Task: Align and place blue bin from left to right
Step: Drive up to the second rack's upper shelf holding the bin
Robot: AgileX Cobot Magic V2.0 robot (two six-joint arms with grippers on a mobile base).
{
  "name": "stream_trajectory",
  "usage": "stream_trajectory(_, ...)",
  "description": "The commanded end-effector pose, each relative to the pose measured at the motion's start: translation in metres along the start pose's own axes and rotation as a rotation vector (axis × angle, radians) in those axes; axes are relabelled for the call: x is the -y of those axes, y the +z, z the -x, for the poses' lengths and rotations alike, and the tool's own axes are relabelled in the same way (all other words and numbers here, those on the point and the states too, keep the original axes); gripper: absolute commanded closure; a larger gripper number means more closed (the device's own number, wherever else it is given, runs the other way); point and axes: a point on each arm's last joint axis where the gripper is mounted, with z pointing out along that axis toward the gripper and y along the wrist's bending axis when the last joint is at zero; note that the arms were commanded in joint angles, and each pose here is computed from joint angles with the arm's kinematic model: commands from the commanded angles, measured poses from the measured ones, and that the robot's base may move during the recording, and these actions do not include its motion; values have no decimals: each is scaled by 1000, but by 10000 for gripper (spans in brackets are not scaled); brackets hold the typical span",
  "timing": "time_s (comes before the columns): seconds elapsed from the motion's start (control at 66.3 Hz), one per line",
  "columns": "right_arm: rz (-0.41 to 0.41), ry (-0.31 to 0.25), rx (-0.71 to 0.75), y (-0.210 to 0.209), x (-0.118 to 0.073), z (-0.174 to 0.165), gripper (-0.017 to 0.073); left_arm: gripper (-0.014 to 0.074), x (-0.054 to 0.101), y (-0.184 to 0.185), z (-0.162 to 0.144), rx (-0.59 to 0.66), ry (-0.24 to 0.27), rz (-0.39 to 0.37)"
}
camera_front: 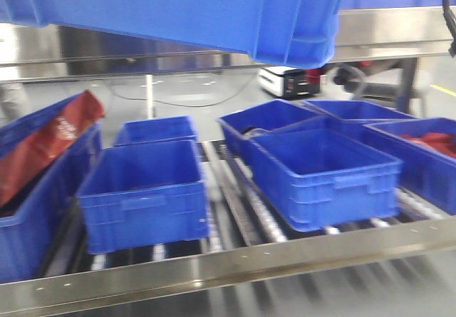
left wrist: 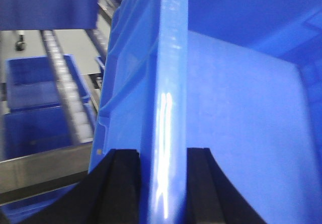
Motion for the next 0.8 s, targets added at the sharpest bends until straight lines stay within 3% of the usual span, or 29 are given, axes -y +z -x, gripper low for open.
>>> stream_trajectory(0.0, 76, -11, 113, -14, -8, 10, 627, 705, 12, -16, 21, 170, -62, -80)
stream_trajectory(0.785, 76, -11, 113, -14, -8, 10, 627, 705, 12, -16, 21, 170, -62, -80)
